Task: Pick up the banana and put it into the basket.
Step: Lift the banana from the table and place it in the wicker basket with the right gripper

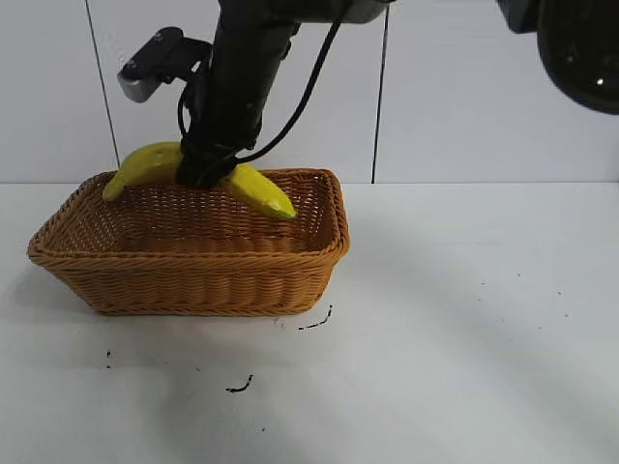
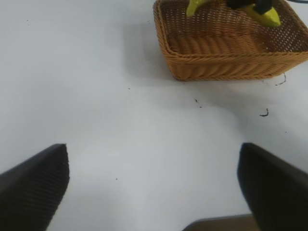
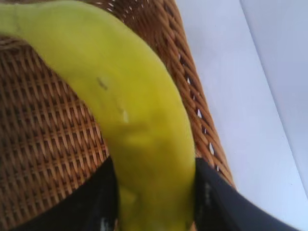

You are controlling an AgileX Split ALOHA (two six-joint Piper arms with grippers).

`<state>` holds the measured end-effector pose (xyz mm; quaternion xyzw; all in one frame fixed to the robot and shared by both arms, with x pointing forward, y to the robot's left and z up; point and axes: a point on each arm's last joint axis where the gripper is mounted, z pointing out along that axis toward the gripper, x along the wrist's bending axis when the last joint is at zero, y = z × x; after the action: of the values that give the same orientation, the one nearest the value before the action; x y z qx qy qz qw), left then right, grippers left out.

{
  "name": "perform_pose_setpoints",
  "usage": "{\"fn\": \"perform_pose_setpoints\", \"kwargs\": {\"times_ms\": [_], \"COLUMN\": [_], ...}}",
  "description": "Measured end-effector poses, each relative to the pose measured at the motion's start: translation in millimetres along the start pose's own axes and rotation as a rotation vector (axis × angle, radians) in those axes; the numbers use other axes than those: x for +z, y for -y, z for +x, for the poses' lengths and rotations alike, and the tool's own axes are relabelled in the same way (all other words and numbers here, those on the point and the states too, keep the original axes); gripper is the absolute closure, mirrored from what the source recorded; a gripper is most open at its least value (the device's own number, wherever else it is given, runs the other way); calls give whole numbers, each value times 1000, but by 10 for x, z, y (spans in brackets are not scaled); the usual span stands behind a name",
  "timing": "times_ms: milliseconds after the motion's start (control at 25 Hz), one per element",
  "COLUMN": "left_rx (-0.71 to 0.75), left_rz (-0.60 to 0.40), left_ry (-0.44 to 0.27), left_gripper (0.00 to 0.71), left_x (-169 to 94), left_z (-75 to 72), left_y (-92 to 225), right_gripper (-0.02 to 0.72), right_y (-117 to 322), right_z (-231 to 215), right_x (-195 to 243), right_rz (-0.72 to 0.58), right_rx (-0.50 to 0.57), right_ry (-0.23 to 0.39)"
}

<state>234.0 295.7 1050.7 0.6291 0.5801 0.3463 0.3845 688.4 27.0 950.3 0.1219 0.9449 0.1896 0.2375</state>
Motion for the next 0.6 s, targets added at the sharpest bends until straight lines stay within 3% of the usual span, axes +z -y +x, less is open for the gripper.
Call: {"fn": "perform_pose_setpoints", "kwargs": {"times_ms": [560, 600], "left_rx": [0, 0], "left_rz": [0, 0], "left_ry": [0, 0], "left_gripper": [20, 20], "left_x": [0, 0], "left_z": [0, 0], "left_y": [0, 0], "right_gripper": [399, 370], "right_y": [47, 46], "right_z": [82, 82], "right_x": [165, 165], "right_rz": [1, 0], "right_rx": [22, 22], "right_ry": [-35, -35]}}
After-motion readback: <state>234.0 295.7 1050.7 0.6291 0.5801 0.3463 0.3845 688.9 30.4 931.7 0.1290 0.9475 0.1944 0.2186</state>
